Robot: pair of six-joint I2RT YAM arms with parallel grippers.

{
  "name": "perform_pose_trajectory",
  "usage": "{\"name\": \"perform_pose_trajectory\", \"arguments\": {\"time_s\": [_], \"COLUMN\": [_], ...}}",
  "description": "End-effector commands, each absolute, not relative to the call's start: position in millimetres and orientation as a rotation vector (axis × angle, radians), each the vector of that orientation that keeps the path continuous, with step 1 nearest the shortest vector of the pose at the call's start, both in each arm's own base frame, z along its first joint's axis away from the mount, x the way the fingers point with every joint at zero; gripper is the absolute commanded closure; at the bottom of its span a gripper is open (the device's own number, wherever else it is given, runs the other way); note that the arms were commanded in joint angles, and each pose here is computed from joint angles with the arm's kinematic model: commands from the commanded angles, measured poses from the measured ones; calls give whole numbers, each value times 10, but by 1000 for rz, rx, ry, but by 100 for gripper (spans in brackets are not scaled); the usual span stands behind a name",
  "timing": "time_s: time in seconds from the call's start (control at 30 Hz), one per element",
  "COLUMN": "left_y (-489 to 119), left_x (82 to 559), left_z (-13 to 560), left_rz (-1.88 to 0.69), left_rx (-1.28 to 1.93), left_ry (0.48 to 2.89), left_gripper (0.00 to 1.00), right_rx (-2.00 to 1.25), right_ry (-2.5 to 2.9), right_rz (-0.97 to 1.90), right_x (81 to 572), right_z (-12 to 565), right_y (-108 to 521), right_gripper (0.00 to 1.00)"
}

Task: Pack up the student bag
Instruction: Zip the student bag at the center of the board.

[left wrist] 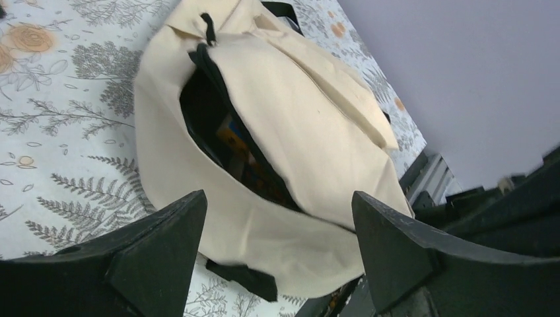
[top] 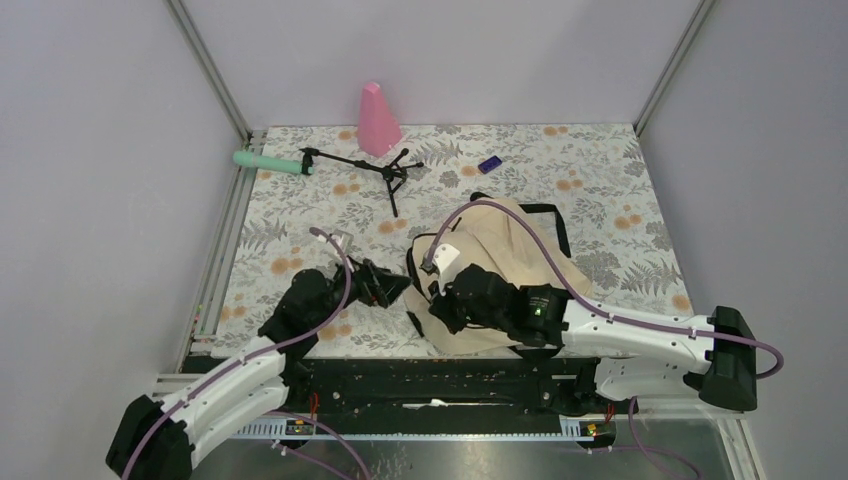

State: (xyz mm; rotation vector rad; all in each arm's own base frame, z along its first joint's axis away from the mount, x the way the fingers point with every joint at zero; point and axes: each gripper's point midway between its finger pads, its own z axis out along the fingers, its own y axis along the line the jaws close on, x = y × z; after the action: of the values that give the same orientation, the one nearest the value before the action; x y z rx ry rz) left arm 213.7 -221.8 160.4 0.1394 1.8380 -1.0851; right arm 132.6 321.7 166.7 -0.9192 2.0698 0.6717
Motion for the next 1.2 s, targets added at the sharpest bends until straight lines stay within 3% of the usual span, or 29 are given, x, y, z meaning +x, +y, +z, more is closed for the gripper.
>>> {"name": "perform_pose_trajectory", "arguments": {"time_s": [0.0, 0.3, 0.53, 0.77, 1.17], "left_y": [-2280, -2514, -2782, -2869, -3031], "left_x": [1860, 1451, 1441, 1581, 1535], "left_z": [1677, 1978, 2092, 2200, 2108], "left_rz": [-1186, -1324, -1314, -1285, -1309], "left_rx": [289, 470, 480, 401, 449], "left_ry": [1711, 1480, 1438, 1429, 1465], "left_gripper": [19, 20, 20, 37, 45], "right_rx": [-764, -508, -429, -414, -356], "right_ry": [1926, 2025, 2032, 2046, 2037], "right_rz": [730, 878, 982, 1019, 1095], "right_x": [1545, 1802, 1816, 1773, 1781], "right_z": [2160, 2198, 2276, 2260, 2331], "right_y": [3377, 3340, 3345, 3326, 3361], "right_gripper": [100, 100, 100, 100, 100]}}
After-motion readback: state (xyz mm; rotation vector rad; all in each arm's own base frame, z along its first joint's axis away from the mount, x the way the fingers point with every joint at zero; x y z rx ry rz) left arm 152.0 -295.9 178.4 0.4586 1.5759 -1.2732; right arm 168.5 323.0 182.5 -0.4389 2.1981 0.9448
